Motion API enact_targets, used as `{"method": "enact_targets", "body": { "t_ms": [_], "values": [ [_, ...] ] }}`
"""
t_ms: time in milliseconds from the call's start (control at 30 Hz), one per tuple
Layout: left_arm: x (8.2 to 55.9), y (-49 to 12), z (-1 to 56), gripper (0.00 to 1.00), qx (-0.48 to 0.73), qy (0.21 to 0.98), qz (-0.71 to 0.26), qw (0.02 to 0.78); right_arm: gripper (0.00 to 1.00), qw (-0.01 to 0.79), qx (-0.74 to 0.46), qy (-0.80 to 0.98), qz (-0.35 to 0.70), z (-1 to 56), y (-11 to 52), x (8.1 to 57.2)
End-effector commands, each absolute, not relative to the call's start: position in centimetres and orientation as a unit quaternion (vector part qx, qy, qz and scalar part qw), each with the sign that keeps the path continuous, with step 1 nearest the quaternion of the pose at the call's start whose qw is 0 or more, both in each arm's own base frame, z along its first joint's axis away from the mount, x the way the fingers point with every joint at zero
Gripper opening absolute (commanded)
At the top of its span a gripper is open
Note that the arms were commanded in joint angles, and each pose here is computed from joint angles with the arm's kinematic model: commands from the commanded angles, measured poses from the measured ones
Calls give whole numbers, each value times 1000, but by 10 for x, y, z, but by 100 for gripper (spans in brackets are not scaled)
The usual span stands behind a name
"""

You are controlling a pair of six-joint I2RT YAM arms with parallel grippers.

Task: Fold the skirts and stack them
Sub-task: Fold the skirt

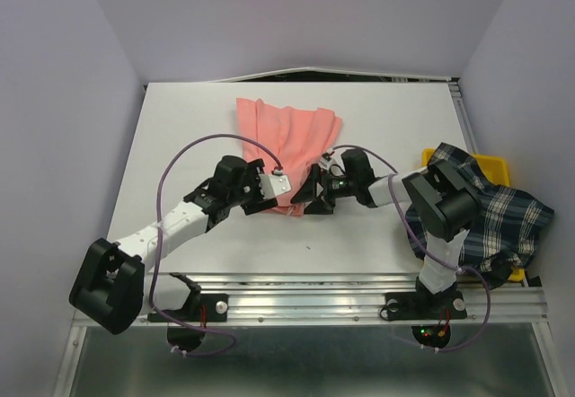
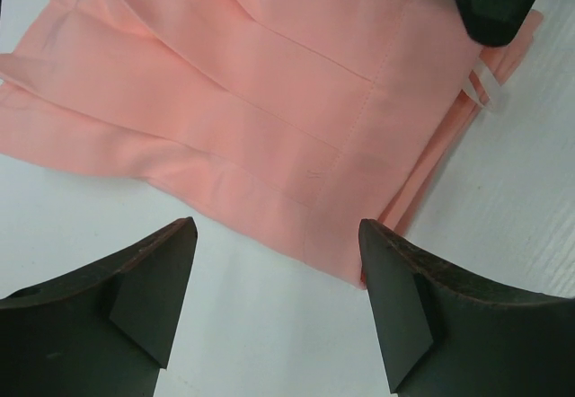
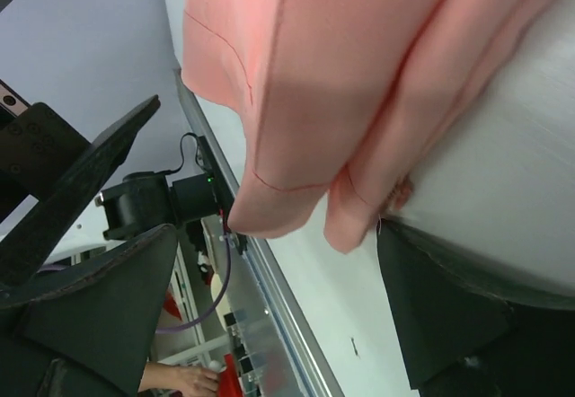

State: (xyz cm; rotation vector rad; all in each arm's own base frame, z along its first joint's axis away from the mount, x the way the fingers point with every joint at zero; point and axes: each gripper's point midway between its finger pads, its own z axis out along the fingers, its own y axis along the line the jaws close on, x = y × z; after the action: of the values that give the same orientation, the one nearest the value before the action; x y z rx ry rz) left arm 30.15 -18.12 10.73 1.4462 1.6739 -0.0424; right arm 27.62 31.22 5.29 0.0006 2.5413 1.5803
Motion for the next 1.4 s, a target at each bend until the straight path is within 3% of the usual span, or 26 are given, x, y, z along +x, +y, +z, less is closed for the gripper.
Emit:
{"method": "enact_targets", "body": {
  "t_ms": [0, 200, 333, 433, 467, 567, 1100, 1367],
  "values": [
    [301, -192, 115, 85, 596, 652, -23, 467, 97, 100, 25, 870, 482, 10, 313, 282],
    [303, -195, 115, 85, 599, 652, -21, 464, 79, 107, 38, 888, 445, -13, 311, 291],
    [299, -195, 112, 84, 609, 646, -24, 458, 40, 124, 21, 880, 457, 3, 316, 298],
    [287, -194, 100, 86, 634, 632, -34, 445, 21, 129, 4, 864, 486, 34, 326, 304],
    [283, -194, 98, 98, 643, 623, -34, 443, 17, 129, 0, 859, 495, 41, 330, 305],
    [276, -195, 93, 99, 665, 593, -25, 453, 1, 119, -10, 844, 524, 65, 339, 306],
    [305, -214, 56, 98, 688, 558, 36, 463, 1, 69, 0, 817, 572, 102, 339, 298],
    [306, -215, 37, 86, 691, 573, 32, 439, 1, 45, 50, 799, 597, 119, 334, 306]
  ]
}}
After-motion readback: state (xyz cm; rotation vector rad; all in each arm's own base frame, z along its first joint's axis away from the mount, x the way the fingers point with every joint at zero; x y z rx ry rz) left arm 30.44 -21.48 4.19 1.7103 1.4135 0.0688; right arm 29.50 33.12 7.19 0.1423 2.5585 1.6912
